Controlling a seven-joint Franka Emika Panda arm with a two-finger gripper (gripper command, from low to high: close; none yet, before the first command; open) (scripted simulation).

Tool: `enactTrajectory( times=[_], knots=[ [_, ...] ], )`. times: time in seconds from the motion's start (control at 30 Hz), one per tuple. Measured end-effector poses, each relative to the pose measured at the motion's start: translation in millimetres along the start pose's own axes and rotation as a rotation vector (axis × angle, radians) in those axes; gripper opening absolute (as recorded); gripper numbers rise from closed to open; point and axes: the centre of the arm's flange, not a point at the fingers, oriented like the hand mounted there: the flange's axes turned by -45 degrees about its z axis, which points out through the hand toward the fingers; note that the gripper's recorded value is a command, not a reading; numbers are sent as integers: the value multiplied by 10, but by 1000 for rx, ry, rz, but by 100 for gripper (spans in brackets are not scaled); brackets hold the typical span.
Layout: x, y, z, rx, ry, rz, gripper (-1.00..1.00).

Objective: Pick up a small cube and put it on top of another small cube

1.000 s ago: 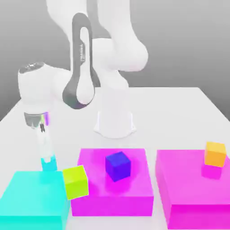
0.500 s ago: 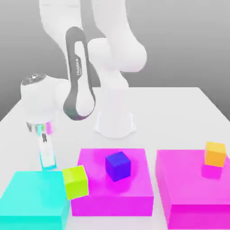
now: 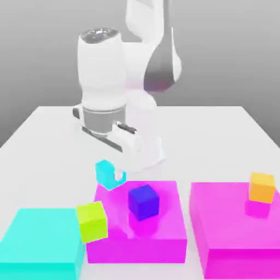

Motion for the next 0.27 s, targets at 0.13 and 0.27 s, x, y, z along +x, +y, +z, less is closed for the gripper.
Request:
enactTrajectory(
  times=[0.13,0.27],
  knots=[
    [-77,-107,356,-5,2,-25,-100],
    [-87,-107,469,-5,2,-26,100]
  ],
)
